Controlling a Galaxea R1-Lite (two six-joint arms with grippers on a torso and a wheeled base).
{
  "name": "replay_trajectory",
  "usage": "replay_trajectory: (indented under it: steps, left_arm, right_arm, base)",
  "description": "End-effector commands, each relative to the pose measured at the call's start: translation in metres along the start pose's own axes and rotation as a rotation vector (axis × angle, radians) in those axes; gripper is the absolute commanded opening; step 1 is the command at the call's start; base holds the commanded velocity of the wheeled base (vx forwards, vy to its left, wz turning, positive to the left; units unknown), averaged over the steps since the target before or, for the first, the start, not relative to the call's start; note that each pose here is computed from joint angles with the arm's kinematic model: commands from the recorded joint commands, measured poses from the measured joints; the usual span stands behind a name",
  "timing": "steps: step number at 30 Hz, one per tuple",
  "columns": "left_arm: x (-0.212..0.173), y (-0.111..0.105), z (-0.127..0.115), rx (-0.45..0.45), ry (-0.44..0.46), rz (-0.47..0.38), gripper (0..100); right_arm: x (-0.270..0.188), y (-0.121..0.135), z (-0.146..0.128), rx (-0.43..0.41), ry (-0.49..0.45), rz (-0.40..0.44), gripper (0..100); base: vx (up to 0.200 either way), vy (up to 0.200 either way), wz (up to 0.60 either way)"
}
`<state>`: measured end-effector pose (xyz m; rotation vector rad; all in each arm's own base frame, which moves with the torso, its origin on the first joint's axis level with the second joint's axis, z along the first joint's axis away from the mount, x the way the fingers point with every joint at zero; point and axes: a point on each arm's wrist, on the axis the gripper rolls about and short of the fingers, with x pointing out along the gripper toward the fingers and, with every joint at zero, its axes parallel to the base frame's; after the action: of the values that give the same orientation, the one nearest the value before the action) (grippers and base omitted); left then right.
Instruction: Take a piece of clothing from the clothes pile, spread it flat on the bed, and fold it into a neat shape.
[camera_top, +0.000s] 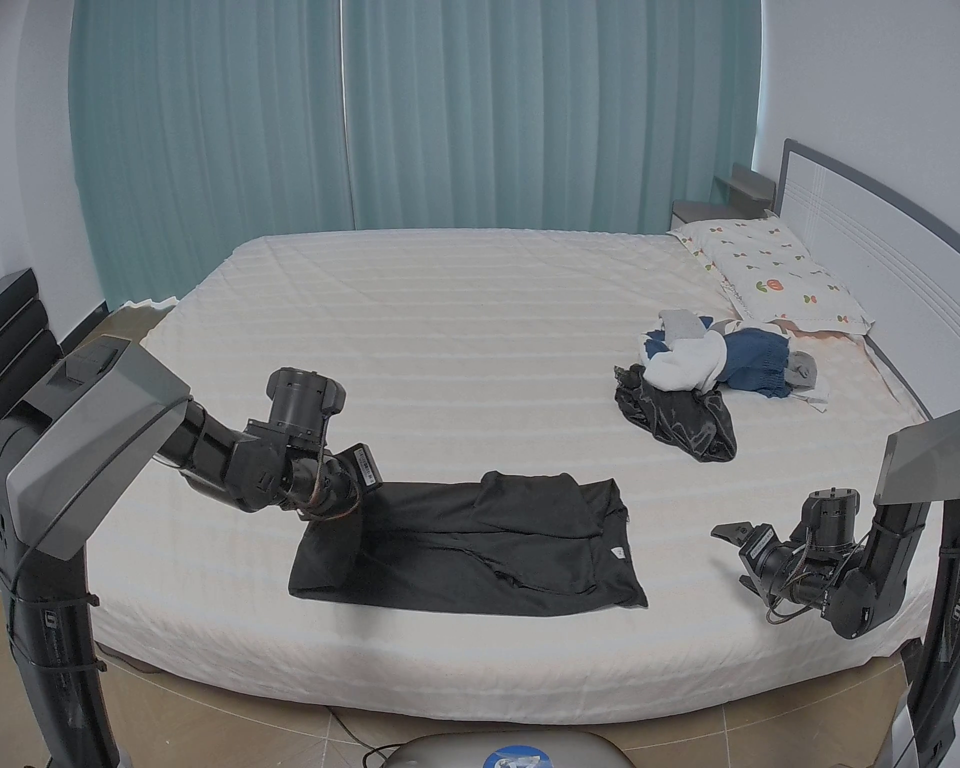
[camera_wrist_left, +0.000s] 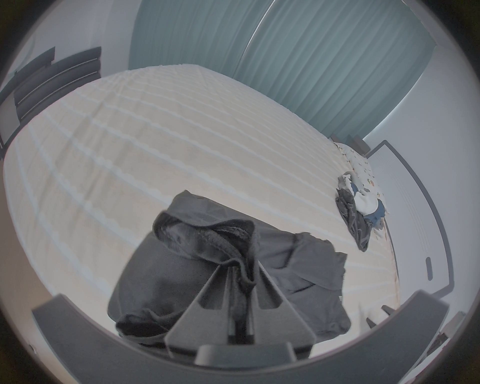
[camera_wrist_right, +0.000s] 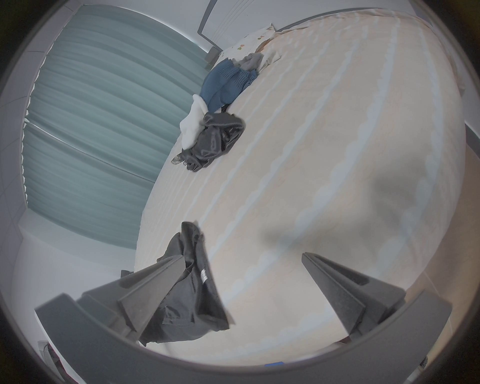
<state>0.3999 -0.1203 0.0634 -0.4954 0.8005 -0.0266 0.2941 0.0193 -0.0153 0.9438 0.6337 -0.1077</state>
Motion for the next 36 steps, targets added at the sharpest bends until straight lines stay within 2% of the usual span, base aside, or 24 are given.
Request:
replay_trajectory:
  steps: [1,12,17,26,34,35,36]
  left_arm:
    - [0.011,-0.032,-0.004,-0.016,0.033,-0.022,0]
    - [0.035,-0.053,-0.019,-0.039,0.096,-0.014,0]
    - [0.046,-0.058,-0.019,-0.052,0.08,-0.014,0]
    - [0.05,-0.07,-0.029,-0.066,0.086,-0.03,0]
    - [0.049,-0.081,-0.031,-0.131,0.106,-0.056,0]
    - [0.049,-0.081,-0.032,-0.131,0.113,-0.054,100]
    - [0.049,-0.082,-0.032,-0.13,0.123,-0.059,100]
  right_arm:
    - [0.0,0.0,-0.001,-0.002,0.004,0.0,100]
    - [0.001,0.001,-0.003,-0.005,0.009,0.002,100]
    - [0.001,0.0,-0.003,-0.005,0.012,0.0,100]
    - [0.001,0.001,-0.004,-0.007,0.014,-0.001,100]
    - [0.002,-0.001,-0.005,-0.006,0.017,-0.006,100]
    - [0.002,0.0,-0.005,-0.006,0.016,-0.005,100]
    - [0.002,0.0,-0.005,-0.006,0.016,-0.005,100]
  base:
    - [0.0,-0.2,0.0]
    - [0.0,-0.2,0.0]
    - [0.0,-0.2,0.0]
    - [0.0,0.0,0.0]
    - [0.0,0.0,0.0]
    - [0.0,0.0,0.0]
    - [0.0,0.0,0.0]
